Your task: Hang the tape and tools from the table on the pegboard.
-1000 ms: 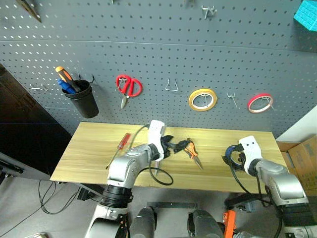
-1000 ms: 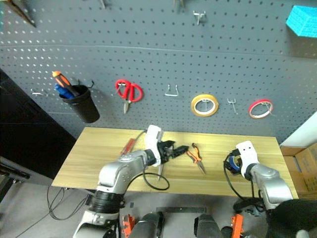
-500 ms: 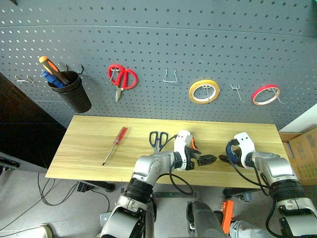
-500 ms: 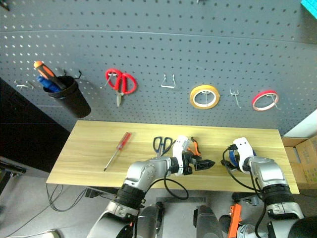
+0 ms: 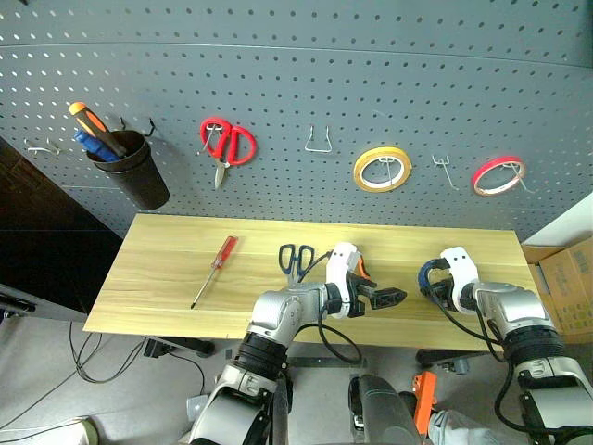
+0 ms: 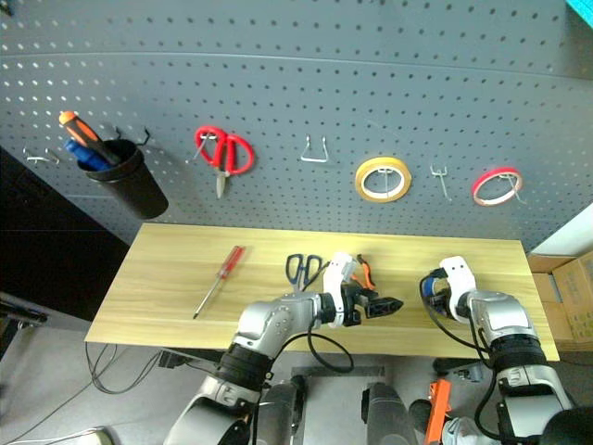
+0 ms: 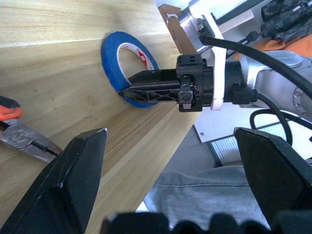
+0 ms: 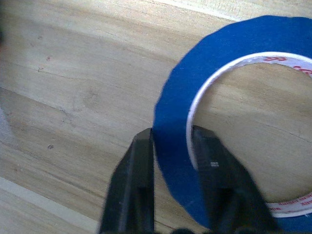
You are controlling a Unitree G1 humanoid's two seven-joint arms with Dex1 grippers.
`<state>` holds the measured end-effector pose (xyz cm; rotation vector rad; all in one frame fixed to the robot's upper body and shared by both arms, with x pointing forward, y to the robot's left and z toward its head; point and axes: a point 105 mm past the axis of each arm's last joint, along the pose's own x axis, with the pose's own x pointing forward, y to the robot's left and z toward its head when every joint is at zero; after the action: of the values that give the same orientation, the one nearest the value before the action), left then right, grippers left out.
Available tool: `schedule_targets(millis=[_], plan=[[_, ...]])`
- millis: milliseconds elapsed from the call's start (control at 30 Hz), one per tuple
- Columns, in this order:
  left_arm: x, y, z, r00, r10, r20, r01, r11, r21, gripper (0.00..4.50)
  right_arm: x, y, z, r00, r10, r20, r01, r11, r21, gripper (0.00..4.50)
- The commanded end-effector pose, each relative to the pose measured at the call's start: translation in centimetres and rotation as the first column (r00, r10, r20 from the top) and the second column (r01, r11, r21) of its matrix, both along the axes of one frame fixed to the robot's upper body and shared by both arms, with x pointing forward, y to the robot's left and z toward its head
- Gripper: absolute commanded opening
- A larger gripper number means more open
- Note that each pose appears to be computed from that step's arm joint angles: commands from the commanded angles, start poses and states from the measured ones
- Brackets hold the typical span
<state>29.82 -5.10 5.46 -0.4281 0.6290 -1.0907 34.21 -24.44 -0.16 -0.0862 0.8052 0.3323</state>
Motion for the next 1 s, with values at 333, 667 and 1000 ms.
schedule_targets(millis=[333,667,1000], plan=[[0.2,-0.2,4.3,0.988,-0.038,0.147,0.05,0.996,-0.077,4.5,-2.9,0.0,4.1,0.957,0.091,0.275,-0.022,0.97,-0.243,0.55],[-2.5,5.5,9.6,0.977,-0.038,0.208,0.072,0.985,-0.158,4.5,-9.9,6.9,9.6,0.733,0.303,0.61,0.005,0.893,-0.45,0.55],[-2.6,8.2,11.5,0.977,-0.006,0.214,0.047,0.981,-0.189,4.5,-5.6,7.9,15.1,0.445,0.455,0.772,0.136,0.817,-0.56,0.55]])
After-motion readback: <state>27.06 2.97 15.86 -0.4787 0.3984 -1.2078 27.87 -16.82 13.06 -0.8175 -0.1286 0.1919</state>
